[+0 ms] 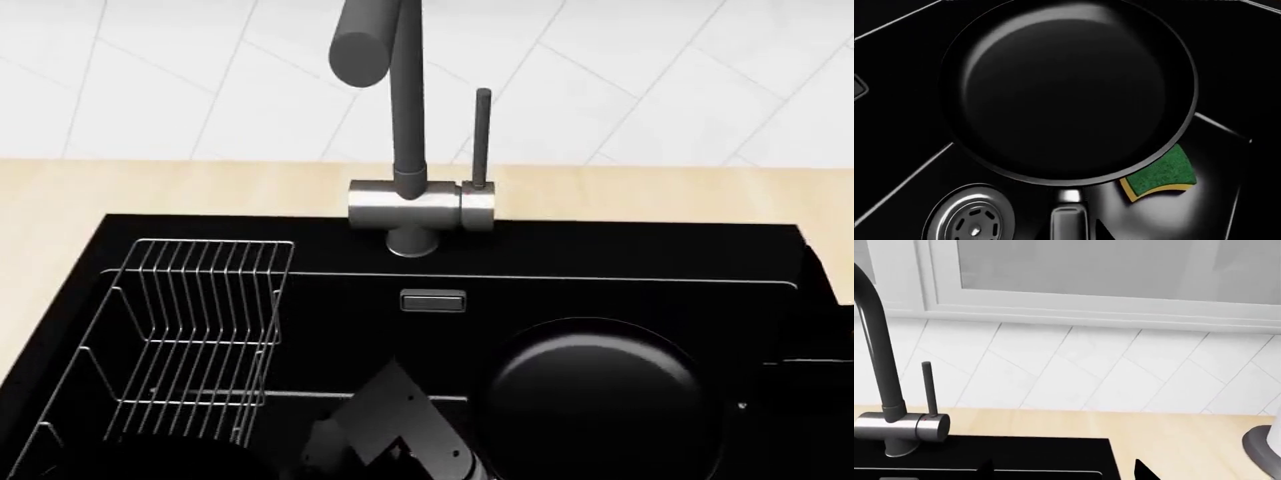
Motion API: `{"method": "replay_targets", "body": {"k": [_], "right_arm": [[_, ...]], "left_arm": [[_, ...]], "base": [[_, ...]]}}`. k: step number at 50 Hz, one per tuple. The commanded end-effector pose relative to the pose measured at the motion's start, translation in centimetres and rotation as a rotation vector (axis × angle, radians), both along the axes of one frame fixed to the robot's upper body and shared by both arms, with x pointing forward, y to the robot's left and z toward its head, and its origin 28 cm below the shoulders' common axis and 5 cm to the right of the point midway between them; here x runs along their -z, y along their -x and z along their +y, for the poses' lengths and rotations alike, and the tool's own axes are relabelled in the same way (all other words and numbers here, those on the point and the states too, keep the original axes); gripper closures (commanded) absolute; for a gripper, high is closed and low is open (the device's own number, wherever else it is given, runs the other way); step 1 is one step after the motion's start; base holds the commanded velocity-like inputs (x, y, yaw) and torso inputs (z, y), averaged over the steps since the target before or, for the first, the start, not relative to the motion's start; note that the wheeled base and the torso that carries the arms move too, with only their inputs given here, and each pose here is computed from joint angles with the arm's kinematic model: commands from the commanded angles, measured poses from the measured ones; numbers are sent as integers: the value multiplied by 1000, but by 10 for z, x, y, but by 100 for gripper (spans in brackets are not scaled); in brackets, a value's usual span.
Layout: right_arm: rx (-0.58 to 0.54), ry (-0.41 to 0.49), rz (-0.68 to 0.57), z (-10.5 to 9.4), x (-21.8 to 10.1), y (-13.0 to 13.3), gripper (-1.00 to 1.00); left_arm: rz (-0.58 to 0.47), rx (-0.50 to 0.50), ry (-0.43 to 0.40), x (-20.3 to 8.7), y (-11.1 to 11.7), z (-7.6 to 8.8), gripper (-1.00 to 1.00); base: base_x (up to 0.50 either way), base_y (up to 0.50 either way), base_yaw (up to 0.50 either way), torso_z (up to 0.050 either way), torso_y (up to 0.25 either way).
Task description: Pick the pan and sponge and place them into the sink. Then turn on the water.
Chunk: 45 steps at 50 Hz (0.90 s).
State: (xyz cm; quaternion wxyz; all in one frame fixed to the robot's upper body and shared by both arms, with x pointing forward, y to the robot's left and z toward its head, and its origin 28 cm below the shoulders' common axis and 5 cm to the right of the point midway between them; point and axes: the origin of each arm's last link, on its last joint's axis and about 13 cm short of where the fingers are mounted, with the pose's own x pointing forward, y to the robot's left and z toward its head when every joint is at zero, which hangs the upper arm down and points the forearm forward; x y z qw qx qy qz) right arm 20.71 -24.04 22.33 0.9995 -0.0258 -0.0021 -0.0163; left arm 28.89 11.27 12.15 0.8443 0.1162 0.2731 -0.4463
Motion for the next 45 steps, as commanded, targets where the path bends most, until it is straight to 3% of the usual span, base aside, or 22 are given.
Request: {"method": "replay_targets", "body": {"k": [1, 45], "right_arm": [[0, -6, 3, 0, 3, 0, -100], [-1, -20, 20, -1, 14, 1, -100]], "left_arm": [[-23, -34, 32, 3, -3, -6, 100], [36, -115, -32, 50, -13, -7, 100]], "base": [[0, 0, 0, 0, 0], [0, 0, 0, 0, 1]]}}
